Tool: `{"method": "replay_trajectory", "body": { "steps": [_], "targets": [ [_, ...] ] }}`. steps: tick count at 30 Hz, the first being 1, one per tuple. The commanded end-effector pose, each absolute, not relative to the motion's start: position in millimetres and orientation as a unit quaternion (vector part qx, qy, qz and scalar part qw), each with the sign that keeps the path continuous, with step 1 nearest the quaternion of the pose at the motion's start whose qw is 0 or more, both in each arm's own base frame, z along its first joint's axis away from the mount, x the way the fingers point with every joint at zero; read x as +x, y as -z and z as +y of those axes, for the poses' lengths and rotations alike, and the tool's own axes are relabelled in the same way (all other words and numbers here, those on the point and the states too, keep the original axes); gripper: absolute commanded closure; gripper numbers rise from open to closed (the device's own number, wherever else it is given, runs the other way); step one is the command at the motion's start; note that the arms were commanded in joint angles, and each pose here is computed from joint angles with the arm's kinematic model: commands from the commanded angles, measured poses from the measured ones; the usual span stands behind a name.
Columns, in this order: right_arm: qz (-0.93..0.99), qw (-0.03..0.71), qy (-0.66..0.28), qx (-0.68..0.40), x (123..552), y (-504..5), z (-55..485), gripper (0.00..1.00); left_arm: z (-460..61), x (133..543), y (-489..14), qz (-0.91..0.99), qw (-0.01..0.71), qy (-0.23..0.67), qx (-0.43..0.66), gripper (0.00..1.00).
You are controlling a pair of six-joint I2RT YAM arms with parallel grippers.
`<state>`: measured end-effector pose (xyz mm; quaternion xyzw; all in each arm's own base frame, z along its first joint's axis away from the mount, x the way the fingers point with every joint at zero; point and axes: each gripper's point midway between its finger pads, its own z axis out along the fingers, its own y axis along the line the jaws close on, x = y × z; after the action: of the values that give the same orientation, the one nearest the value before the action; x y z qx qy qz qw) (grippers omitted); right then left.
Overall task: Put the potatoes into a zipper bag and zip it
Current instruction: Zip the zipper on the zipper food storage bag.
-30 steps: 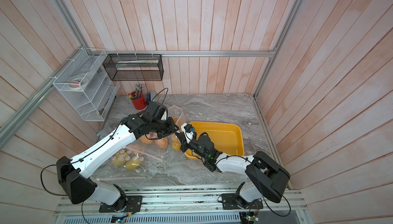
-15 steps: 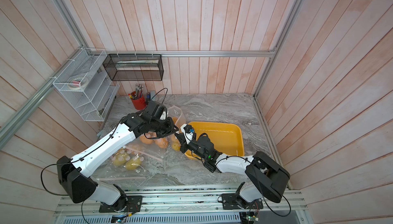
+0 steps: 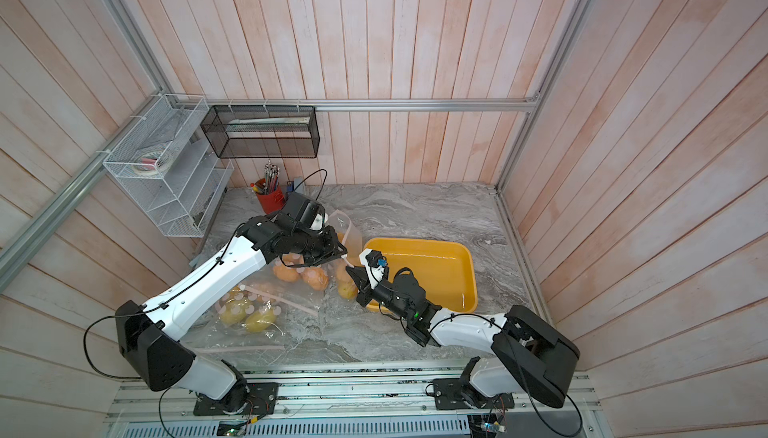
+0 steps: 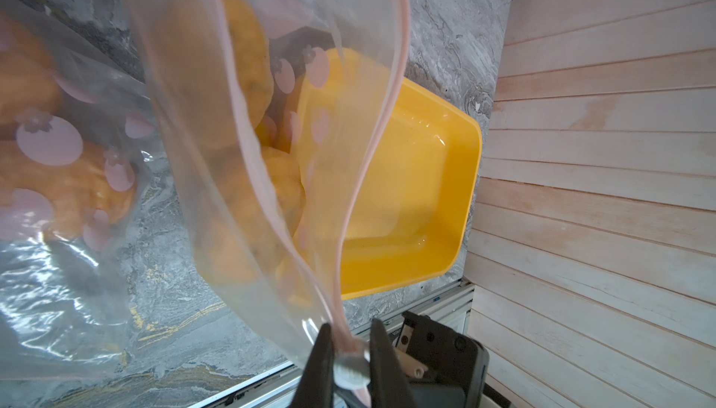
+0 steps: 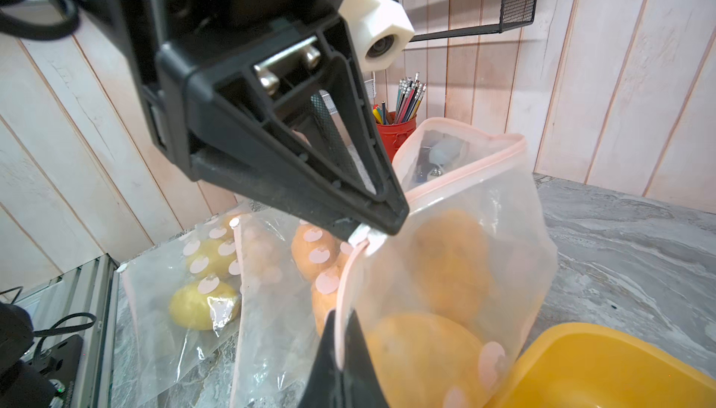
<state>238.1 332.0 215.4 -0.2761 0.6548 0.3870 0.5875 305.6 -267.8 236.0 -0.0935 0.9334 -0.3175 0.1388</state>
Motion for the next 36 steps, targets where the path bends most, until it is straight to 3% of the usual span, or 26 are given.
{"method": "replay_trajectory", "body": {
  "steps": [1,23,36],
  "targets": [
    [0.626,0.605,-0.41,-0.27,226.2,-235.7,329.1,1.0,-226.3,341.9,-235.3,0.935,0.212,0.251,-0.131,1.0],
    [0.61,0.607,-0.437,-0.262,183.7,-240.1,302.5,1.0,-155.1,384.4,-224.5,0.93,0.242,0.205,-0.187,1.0],
    [0.613,0.607,-0.436,-0.255,183.8,-237.4,300.6,1.0,-119.4,381.9,-224.3,0.916,0.262,0.183,-0.241,1.0]
  ]
}}
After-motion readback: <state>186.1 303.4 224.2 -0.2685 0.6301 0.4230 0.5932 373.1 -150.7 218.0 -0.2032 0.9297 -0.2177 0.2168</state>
